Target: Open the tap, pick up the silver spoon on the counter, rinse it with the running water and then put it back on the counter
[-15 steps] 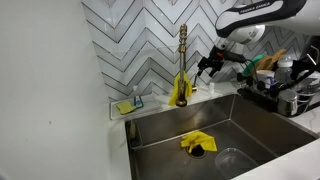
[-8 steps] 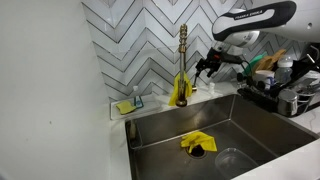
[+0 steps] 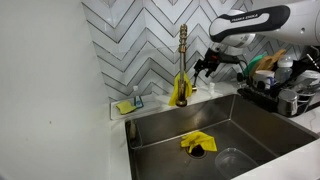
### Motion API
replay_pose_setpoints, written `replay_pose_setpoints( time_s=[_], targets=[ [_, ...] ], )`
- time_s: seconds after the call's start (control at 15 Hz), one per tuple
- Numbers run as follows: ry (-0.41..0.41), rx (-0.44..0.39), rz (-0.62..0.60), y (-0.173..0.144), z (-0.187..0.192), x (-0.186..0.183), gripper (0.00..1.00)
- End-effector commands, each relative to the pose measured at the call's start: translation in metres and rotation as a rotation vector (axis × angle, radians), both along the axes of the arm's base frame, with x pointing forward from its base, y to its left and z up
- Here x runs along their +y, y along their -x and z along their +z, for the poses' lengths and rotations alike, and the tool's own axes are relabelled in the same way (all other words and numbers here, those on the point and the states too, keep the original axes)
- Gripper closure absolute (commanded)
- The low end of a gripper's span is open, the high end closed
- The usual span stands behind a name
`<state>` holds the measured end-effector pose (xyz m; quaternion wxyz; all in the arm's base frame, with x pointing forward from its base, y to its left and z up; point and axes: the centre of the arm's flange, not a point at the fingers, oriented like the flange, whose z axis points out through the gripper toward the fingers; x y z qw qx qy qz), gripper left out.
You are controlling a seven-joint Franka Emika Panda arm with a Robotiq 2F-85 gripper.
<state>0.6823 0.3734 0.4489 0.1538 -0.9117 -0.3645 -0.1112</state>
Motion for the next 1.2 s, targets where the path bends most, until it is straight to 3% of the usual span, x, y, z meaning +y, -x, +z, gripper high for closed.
replay_pose_setpoints(
  time_s=[0.0, 0.53, 0.73, 1.13],
  targets=[
    [0.053, 0.040, -0.007, -0.009, -0.007, 0.001, 0.00],
    [0.114, 0.027, -0.014, -0.012, -0.009, -0.010, 0.00],
    [0.071, 0.063, 0.010, -0.011, -0.008, -0.005, 0.00],
    [0.082, 0.106, 0.039, -0.002, -0.008, 0.001, 0.00]
  ],
)
